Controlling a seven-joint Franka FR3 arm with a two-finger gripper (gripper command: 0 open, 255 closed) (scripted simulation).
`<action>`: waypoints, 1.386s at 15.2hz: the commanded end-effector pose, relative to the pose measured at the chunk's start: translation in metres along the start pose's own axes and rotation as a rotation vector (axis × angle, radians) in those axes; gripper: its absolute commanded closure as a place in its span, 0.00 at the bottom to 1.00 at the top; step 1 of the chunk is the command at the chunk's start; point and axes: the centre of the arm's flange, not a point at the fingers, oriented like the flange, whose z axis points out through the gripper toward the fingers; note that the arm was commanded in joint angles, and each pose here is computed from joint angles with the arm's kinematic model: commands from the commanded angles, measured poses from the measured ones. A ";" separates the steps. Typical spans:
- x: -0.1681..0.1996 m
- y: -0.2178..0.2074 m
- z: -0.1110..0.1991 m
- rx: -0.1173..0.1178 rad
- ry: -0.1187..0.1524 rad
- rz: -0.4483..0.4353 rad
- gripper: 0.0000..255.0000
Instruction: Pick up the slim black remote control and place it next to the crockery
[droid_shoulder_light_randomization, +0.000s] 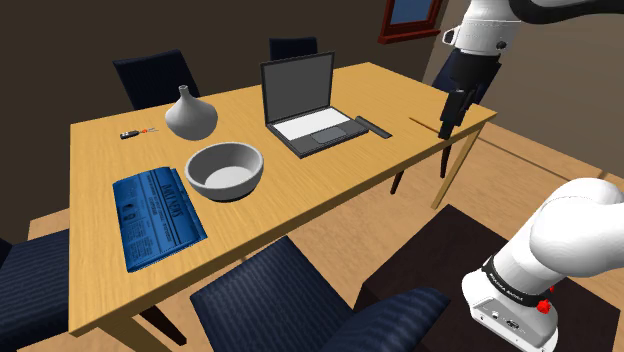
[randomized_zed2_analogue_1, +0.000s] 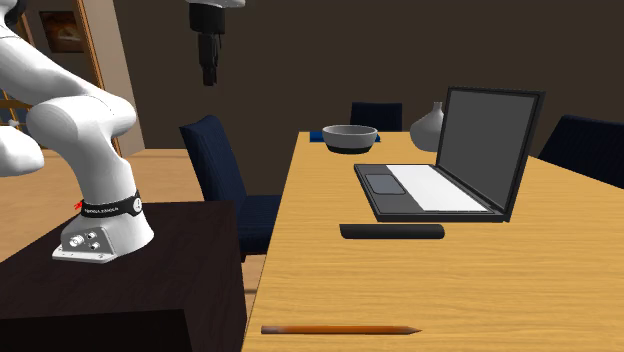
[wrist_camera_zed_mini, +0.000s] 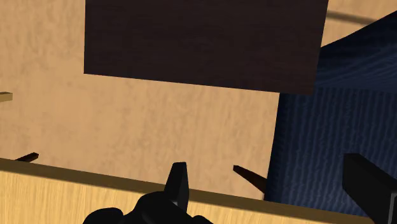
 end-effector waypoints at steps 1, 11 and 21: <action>0.000 0.000 0.000 0.000 0.000 0.000 0.00; 0.085 0.080 0.052 -0.022 0.022 0.057 0.00; 0.166 0.166 0.101 -0.043 0.045 0.114 0.00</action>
